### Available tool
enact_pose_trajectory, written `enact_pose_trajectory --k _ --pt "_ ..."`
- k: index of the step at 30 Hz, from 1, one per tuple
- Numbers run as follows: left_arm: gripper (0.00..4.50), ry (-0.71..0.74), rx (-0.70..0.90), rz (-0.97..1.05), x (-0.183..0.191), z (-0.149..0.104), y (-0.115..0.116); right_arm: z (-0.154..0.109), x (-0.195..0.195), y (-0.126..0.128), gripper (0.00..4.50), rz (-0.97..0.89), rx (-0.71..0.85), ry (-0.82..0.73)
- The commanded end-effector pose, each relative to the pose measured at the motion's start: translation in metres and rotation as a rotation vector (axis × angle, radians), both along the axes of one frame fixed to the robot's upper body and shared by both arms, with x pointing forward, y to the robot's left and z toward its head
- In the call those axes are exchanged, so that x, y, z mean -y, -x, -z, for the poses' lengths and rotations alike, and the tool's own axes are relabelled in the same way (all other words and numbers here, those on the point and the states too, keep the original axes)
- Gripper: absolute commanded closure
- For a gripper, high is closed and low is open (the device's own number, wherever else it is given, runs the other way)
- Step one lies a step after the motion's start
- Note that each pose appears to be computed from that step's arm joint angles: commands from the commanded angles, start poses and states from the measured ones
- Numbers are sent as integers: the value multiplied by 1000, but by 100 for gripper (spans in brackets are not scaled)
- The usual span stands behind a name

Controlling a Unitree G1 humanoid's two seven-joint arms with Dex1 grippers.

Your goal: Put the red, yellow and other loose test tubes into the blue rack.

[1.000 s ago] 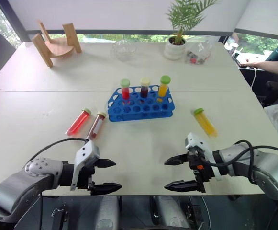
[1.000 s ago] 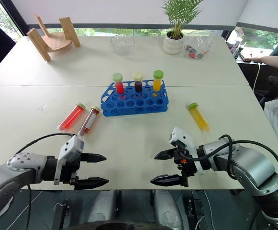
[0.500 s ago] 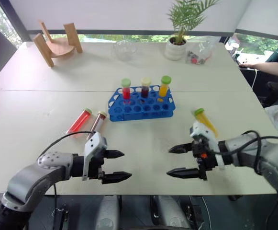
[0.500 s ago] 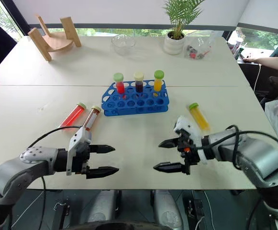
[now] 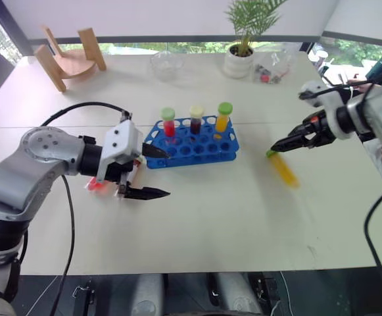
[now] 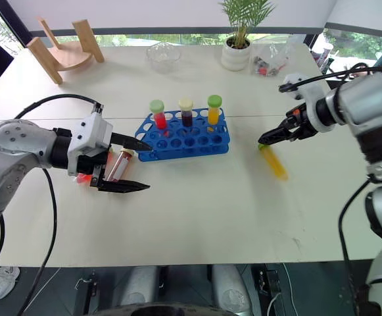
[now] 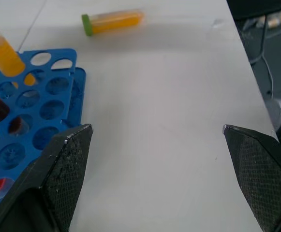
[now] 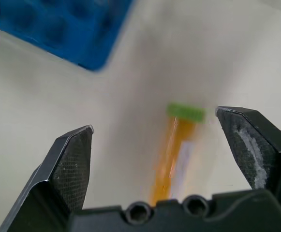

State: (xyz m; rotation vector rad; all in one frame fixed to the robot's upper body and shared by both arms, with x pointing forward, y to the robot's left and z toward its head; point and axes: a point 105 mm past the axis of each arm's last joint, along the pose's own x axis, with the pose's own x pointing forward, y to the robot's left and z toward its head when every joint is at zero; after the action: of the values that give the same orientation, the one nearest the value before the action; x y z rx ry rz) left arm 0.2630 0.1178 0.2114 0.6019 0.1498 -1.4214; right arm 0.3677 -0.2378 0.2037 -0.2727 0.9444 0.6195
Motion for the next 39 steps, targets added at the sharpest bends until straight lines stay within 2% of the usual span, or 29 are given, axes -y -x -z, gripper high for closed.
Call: enact_pose_trajectory --k 1,4,9,12,17,18,20,22,23,26,28,30,32,34,36,39 --pt "8 -5 74 1 1 -7 4 -5 10 -8 0 34 -33 35" --pt "8 10 66 -17 3 -3 6 2 9 -13 0 35 -69 54" --pt "8 15 30 -75 0 13 9 35 12 -15 0 -6 -143 166" --pt "0 14 21 -105 -5 16 10 56 20 -8 84 -43 -212 224" --pt "0 -4 8 -137 -12 22 9 74 29 -7 343 -56 -209 272" --pt "0 -11 5 -140 -13 24 8 75 29 -8 367 -50 -200 266" --pt "0 -20 -2 -138 -15 26 7 75 29 -9 369 -26 -176 238" --pt "0 -27 -11 -127 -17 26 8 66 27 -21 369 -26 -62 207" --pt "0 -28 -19 -122 -18 25 8 53 18 -30 369 -6 27 122" --pt "0 -17 -56 -124 -26 22 6 -7 -15 -58 369 9 376 -145" --pt "0 7 -84 -145 -31 18 1 -49 -38 -55 369 -18 627 -309" --pt "0 60 -119 -176 -37 11 -7 -74 -65 -34 369 -44 883 -423" --pt "0 94 -150 -199 -42 6 -14 -81 -89 -7 369 -18 1065 -524" --pt "0 82 -173 -222 -46 8 -22 -72 -110 13 369 29 1125 -617" --pt "0 60 -189 -228 -48 10 -26 -59 -123 21 369 88 1144 -684" --pt "0 40 -195 -222 -47 9 -31 -39 -133 21 369 122 1188 -654"
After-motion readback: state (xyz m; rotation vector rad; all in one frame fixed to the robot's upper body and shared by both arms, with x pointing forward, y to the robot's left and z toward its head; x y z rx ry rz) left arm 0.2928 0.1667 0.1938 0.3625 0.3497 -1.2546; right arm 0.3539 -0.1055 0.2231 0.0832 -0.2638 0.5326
